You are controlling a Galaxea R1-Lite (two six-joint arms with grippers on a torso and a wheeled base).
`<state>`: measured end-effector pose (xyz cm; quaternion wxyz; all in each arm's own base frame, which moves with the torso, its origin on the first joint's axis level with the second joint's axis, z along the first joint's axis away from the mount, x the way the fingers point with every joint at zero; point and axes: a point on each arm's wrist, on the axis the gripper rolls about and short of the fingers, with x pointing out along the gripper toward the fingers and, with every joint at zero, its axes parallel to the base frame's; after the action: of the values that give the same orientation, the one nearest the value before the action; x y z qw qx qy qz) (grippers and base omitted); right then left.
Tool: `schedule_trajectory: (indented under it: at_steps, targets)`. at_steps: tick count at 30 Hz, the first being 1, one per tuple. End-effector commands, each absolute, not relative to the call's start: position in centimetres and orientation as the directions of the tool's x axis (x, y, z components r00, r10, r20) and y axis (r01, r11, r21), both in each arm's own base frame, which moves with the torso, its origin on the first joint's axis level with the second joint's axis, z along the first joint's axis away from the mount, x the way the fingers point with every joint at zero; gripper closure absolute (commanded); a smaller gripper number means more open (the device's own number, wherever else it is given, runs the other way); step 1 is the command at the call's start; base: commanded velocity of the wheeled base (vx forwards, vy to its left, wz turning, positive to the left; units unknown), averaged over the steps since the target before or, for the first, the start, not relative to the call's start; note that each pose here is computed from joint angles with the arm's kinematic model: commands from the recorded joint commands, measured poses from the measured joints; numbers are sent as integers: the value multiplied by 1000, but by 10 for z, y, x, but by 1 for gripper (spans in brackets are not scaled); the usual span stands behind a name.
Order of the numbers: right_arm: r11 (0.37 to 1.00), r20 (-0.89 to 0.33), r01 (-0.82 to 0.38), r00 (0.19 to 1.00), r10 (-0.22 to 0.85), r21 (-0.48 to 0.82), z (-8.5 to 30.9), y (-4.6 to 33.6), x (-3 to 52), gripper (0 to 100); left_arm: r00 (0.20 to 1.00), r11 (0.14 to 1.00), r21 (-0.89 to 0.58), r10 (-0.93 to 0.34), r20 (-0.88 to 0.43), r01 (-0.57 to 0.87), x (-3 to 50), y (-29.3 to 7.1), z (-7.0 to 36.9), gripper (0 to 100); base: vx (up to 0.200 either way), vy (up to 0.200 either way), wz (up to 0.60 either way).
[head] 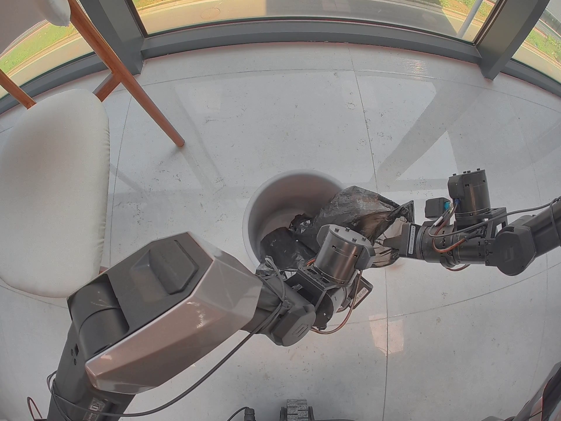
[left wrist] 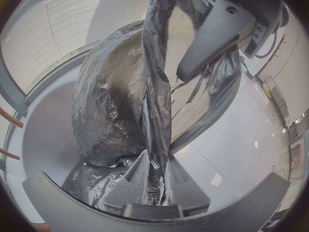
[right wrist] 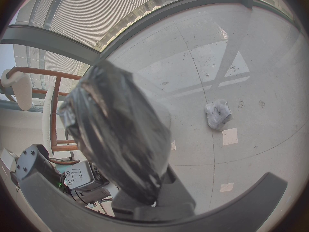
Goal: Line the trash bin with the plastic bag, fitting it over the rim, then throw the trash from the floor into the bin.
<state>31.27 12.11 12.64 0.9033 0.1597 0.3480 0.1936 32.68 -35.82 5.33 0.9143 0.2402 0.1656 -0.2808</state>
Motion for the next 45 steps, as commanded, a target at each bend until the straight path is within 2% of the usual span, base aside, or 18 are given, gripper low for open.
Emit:
schedule_trajectory:
  at_steps: [1, 8, 15, 16, 33, 45]
  targets:
    - [874, -566, -235, 685, 459, 424, 127, 119, 312, 100, 796, 728, 363, -417, -439, 581, 333, -352, 55, 100, 0, 0, 0]
    - [874, -571, -240, 678, 463, 424, 126, 121, 310, 100, 816, 747, 361, -415, -403, 558, 336, -343, 76, 100, 0, 0, 0]
    - [873, -577, -243, 671, 465, 422, 124, 123, 309, 100, 818, 750, 359, -415, -398, 555, 336, -342, 78, 100, 0, 0, 0]
    - [873, -578, -244, 670, 466, 422, 123, 123, 308, 100, 819, 751, 358, -416, -395, 554, 336, -341, 81, 0, 0, 0, 0]
    - [875, -600, -245, 649, 468, 418, 116, 125, 302, 100, 811, 762, 327, -420, -408, 559, 321, -328, 95, 0, 0, 0, 0]
    - [881, -626, -236, 630, 461, 411, 102, 121, 292, 100, 827, 793, 282, -440, -349, 540, 302, -307, 142, 0, 0, 0, 0]
